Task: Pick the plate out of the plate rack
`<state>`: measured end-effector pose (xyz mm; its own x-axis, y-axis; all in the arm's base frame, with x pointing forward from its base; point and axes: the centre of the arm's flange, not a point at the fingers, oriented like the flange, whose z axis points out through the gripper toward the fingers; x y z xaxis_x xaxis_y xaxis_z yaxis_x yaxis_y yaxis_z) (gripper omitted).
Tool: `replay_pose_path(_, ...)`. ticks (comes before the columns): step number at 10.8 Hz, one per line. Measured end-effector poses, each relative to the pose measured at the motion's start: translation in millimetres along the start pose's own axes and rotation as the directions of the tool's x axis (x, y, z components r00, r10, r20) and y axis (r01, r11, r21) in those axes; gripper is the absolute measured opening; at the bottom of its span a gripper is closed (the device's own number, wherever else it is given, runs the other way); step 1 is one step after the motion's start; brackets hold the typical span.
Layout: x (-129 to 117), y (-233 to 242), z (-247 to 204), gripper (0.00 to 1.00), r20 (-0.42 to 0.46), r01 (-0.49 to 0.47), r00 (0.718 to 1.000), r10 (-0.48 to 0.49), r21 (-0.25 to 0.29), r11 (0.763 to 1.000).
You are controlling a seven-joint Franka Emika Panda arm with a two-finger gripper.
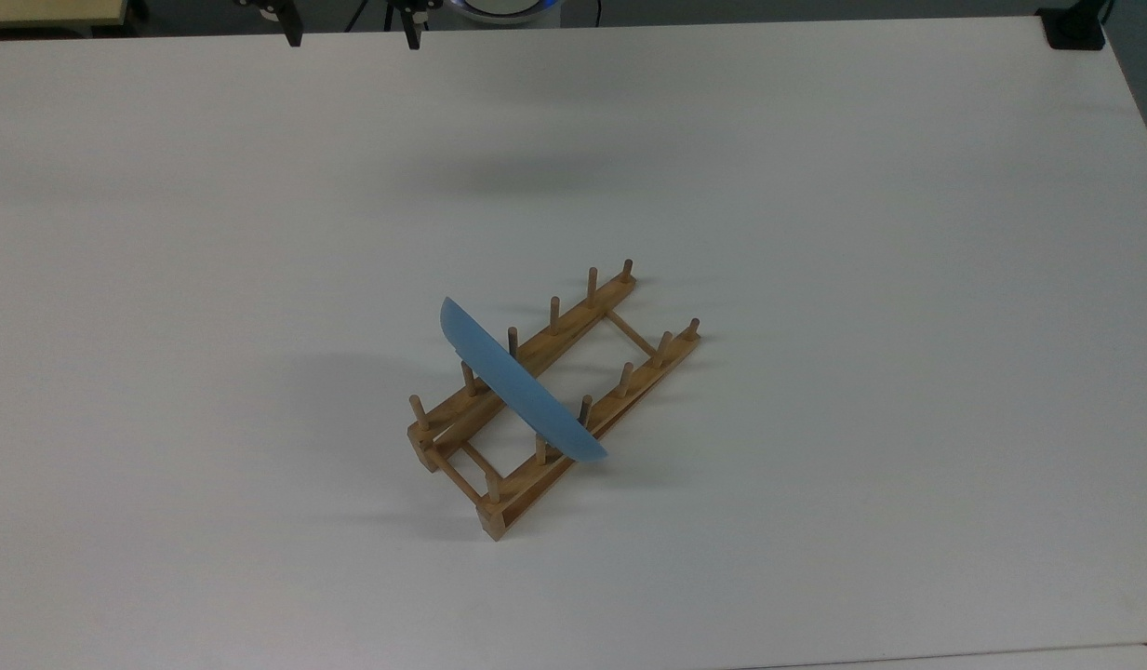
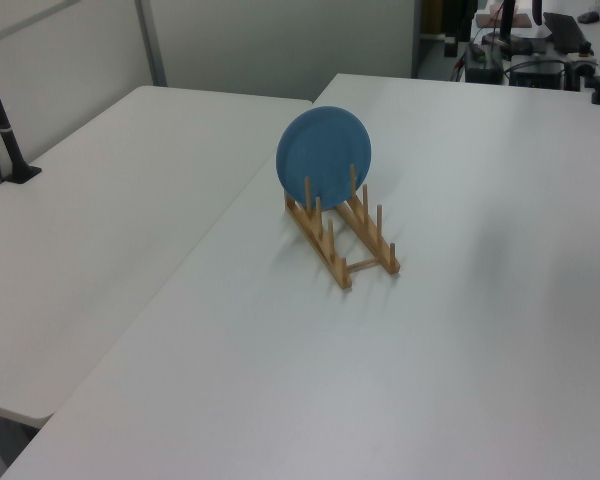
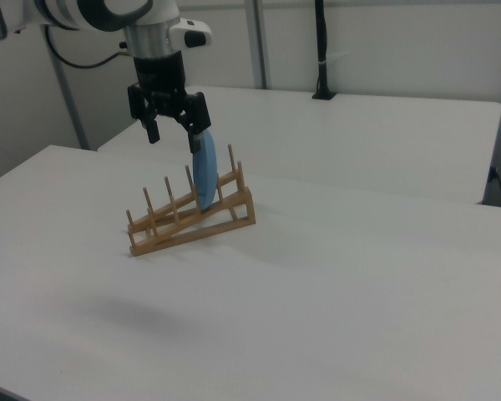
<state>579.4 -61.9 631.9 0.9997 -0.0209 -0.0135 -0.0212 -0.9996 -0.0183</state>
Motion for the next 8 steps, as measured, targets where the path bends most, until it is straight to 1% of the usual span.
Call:
replay_pose_path(1,-6.2,4.4,-3.7,1.0,-0.004,-0.007,1.0,0.007,0.003,1.0)
replay_pose_path(3,-1.8,25.7,-2.3,1.0,-0.037,-0.048,0.998,0.047,-0.008,0.999)
replay_pose_path(4,-1.3,34.0,0.0,1.0,-0.035,-0.062,0.997,0.061,-0.008,0.998)
replay_pose_path(8,0.9,25.9,2.1,1.0,-0.032,-0.048,0.998,0.048,-0.007,0.999)
